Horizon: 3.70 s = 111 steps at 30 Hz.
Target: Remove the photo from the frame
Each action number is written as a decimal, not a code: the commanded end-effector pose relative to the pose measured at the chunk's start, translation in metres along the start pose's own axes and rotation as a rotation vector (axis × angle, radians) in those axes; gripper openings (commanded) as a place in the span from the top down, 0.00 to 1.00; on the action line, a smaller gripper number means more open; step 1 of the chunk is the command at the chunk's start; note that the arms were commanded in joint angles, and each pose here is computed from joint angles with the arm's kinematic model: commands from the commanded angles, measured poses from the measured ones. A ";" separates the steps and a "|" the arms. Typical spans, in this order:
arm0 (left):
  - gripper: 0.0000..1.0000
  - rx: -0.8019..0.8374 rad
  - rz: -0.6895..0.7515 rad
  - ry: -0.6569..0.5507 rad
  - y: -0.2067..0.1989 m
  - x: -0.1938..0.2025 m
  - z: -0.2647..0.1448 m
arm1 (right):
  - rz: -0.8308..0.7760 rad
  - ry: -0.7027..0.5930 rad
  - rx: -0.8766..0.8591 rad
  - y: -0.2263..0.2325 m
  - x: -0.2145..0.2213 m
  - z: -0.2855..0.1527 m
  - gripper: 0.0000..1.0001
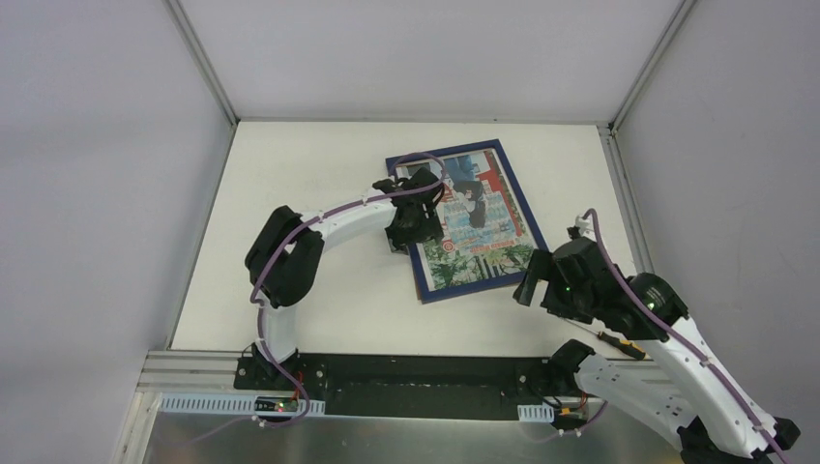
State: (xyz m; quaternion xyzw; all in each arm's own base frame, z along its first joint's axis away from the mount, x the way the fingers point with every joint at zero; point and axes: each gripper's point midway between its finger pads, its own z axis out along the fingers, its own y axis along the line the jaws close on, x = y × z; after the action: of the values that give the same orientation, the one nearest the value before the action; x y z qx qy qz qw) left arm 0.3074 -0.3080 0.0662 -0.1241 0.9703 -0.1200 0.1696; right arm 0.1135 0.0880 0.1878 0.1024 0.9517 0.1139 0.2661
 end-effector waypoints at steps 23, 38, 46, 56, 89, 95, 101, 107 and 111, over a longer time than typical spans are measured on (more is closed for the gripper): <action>0.70 -0.150 -0.109 -0.067 0.024 0.007 0.038 | -0.022 -0.103 -0.019 -0.026 -0.006 -0.034 0.13; 1.00 0.138 0.011 -0.052 -0.045 -0.018 -0.033 | 0.028 -0.157 0.003 -0.022 -0.020 -0.032 0.16; 1.00 0.222 -0.007 -0.086 -0.046 -0.042 -0.069 | 0.041 -0.176 0.018 -0.020 -0.027 -0.029 0.15; 1.00 0.190 0.000 -0.195 0.022 -0.084 -0.105 | 0.035 -0.161 0.012 -0.003 -0.035 -0.019 0.15; 1.00 -0.499 -0.119 -0.205 0.357 -0.099 -0.122 | -0.065 -0.029 0.004 0.040 -0.041 0.004 0.13; 1.00 -0.608 0.022 -0.109 0.380 -0.101 -0.117 | -0.063 -0.024 0.022 0.039 -0.042 0.008 0.12; 1.00 -0.794 0.137 0.024 0.419 -0.111 -0.111 | -0.072 0.016 0.032 0.045 -0.039 0.014 0.11; 0.98 -0.826 0.161 0.079 0.427 -0.115 -0.098 | -0.087 0.068 0.038 0.050 -0.034 0.019 0.11; 0.88 -0.869 0.190 0.110 0.435 -0.119 -0.093 | -0.090 0.093 0.049 0.054 -0.034 0.024 0.11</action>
State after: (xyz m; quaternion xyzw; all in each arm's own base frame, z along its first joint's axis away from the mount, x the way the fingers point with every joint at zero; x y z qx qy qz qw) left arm 0.2943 0.1301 0.0540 -0.1132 0.9570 0.2544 0.0811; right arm 0.1594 0.1291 0.1895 0.0665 0.9686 0.0736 0.2281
